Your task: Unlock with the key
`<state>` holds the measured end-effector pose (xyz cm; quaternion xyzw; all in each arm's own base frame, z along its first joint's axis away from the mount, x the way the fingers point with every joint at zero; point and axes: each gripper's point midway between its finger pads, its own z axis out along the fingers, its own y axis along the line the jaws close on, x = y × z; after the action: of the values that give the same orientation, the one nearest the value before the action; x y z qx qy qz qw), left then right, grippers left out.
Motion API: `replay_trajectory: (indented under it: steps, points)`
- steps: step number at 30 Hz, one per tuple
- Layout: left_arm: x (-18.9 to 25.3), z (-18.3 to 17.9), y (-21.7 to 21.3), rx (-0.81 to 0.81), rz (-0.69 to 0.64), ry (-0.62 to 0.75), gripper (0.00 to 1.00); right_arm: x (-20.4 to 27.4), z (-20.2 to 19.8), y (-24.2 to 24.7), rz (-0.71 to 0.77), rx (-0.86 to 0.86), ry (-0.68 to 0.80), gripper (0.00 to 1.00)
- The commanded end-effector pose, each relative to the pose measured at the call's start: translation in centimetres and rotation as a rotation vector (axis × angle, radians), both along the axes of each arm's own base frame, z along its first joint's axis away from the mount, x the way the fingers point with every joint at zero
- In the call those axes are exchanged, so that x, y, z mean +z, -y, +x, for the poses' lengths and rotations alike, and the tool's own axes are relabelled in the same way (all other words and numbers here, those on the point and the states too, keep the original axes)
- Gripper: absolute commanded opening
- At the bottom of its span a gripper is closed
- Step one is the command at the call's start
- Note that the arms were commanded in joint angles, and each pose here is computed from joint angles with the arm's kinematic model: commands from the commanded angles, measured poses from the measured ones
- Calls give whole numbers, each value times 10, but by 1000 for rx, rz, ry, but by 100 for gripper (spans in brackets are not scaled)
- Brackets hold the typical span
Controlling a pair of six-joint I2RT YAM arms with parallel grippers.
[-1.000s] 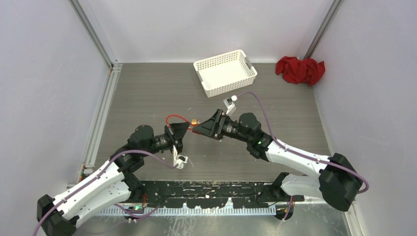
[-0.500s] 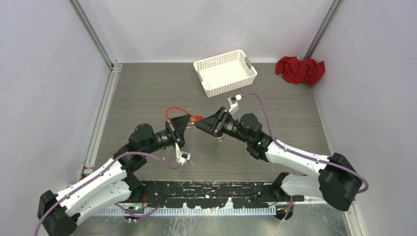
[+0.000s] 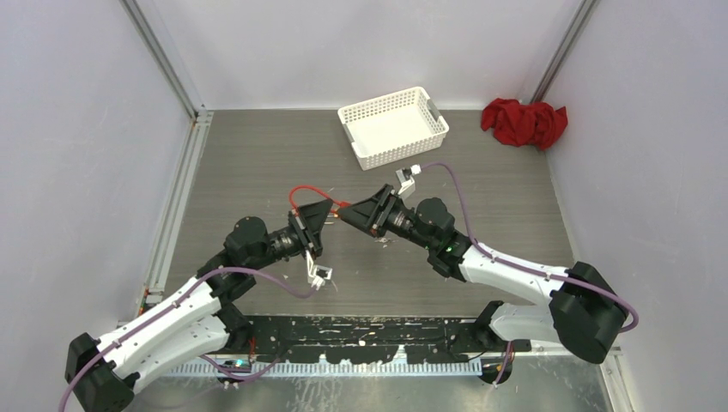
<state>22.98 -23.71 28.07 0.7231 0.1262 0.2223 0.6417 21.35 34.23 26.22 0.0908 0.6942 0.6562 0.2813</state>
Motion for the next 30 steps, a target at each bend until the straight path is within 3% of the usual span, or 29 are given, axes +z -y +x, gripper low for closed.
replay_trajectory:
  steps: [1,6,12,14,16,18,21,24,30]
  points:
    - [31,-6,0,-19,-66,77,0,21,5,3,56,-35,55,46]
    - [28,-6,0,-20,-64,70,0,25,6,8,66,-56,68,40]
    - [22,-6,0,-20,-57,31,3,30,5,12,65,-59,98,12]
    - [14,-7,-2,-14,-50,-49,23,32,6,15,45,-65,125,2]
    - [8,-12,-6,-5,-62,-188,78,32,6,17,-22,-68,186,1]
    - [-3,-21,-11,13,-54,-386,96,32,5,17,-88,-58,246,1]
    - [-6,-35,-14,36,-78,-641,100,27,2,16,-182,-24,327,1]
    - [2,-45,-8,26,-103,-798,99,26,-5,9,-206,46,385,1]
    - [4,-58,5,-32,-105,-938,100,36,-13,-1,-162,115,442,1]
